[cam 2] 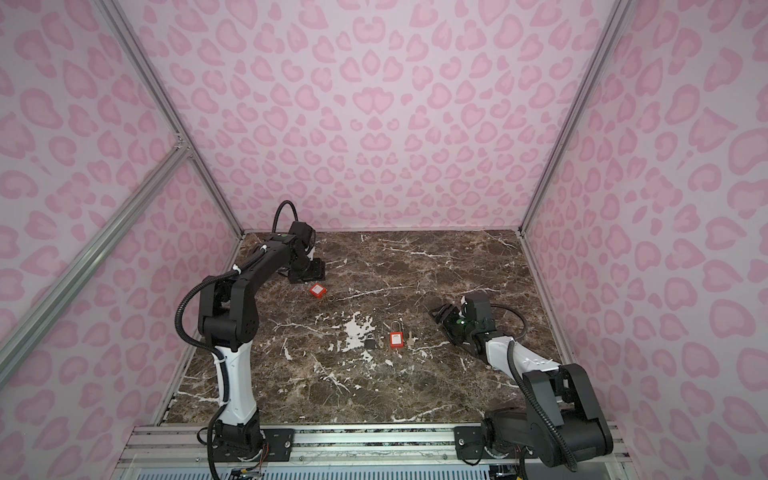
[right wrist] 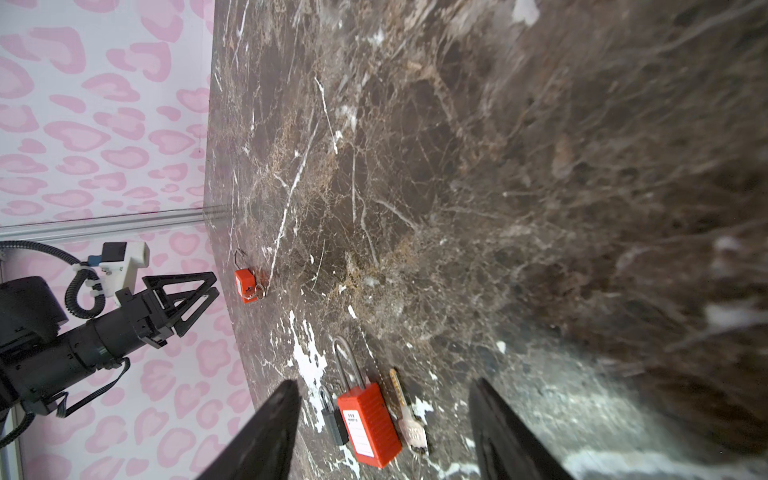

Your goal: Lock with the key

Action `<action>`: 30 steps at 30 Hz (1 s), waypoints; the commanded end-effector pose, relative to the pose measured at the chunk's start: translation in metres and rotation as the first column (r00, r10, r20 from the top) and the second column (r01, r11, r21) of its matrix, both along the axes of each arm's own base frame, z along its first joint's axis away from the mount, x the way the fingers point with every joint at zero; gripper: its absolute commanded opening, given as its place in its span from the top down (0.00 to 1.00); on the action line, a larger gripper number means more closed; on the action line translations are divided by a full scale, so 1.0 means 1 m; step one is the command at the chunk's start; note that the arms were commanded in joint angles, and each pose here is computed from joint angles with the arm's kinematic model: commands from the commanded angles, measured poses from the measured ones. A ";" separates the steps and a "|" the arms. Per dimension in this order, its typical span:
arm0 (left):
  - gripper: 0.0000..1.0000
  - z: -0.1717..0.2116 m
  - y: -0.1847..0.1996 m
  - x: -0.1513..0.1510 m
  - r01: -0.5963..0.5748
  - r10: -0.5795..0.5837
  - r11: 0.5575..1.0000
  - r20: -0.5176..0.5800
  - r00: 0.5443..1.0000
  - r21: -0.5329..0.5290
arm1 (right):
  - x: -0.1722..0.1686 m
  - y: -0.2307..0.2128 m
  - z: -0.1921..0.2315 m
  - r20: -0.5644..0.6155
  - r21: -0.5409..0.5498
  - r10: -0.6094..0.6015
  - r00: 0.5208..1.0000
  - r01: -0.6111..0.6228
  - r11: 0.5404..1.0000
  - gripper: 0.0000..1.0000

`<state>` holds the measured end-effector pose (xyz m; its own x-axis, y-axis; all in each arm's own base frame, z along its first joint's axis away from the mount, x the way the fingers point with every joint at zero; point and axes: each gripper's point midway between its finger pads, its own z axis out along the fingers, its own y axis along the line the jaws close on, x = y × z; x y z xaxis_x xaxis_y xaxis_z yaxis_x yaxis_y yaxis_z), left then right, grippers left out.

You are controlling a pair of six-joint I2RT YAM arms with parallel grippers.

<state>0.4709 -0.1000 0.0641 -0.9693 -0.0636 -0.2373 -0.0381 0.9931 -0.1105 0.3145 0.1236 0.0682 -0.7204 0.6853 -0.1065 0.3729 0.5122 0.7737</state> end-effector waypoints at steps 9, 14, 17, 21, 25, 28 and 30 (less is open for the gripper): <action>0.28 -0.023 -0.014 -0.011 0.062 -0.067 0.996 -0.090 0.994 -0.065 | 0.009 0.005 0.012 0.032 0.027 0.011 0.999 -0.012 1.000 0.33; 0.29 -0.029 -0.019 -0.013 0.063 -0.072 0.994 -0.097 0.993 -0.094 | 0.014 0.004 0.018 0.047 0.027 0.005 0.999 -0.006 1.000 0.33; 0.29 -0.028 -0.026 -0.016 0.061 -0.074 0.989 -0.096 0.993 -0.131 | 0.016 0.006 0.020 0.054 0.029 0.009 0.998 -0.011 1.000 0.33; 0.29 -0.022 -0.039 -0.022 0.040 -0.056 0.975 -0.068 0.996 -0.218 | 0.019 0.008 0.022 0.080 0.013 0.035 0.996 -0.036 0.999 0.33; 0.28 -0.020 -0.050 -0.028 0.021 -0.036 0.960 -0.051 0.998 -0.280 | 0.023 0.025 0.022 0.135 -0.080 0.187 0.973 -0.177 0.981 0.33; 0.28 -0.015 -0.050 -0.028 0.020 -0.030 0.960 -0.031 0.999 -0.280 | 0.025 0.049 0.019 0.101 -0.196 0.355 0.929 -0.332 0.923 0.33; 0.28 -0.009 -0.048 -0.026 0.020 -0.025 0.961 -0.014 1.000 -0.277 | 0.029 0.069 0.022 0.081 -0.276 0.460 0.884 -0.424 0.863 0.33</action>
<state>0.4342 -0.1436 0.0372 -0.9868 -0.0867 -0.1371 -0.0346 0.9383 -0.3442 0.3526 0.1806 0.1007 -0.8572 0.4255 -0.2900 0.0877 0.6756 0.7321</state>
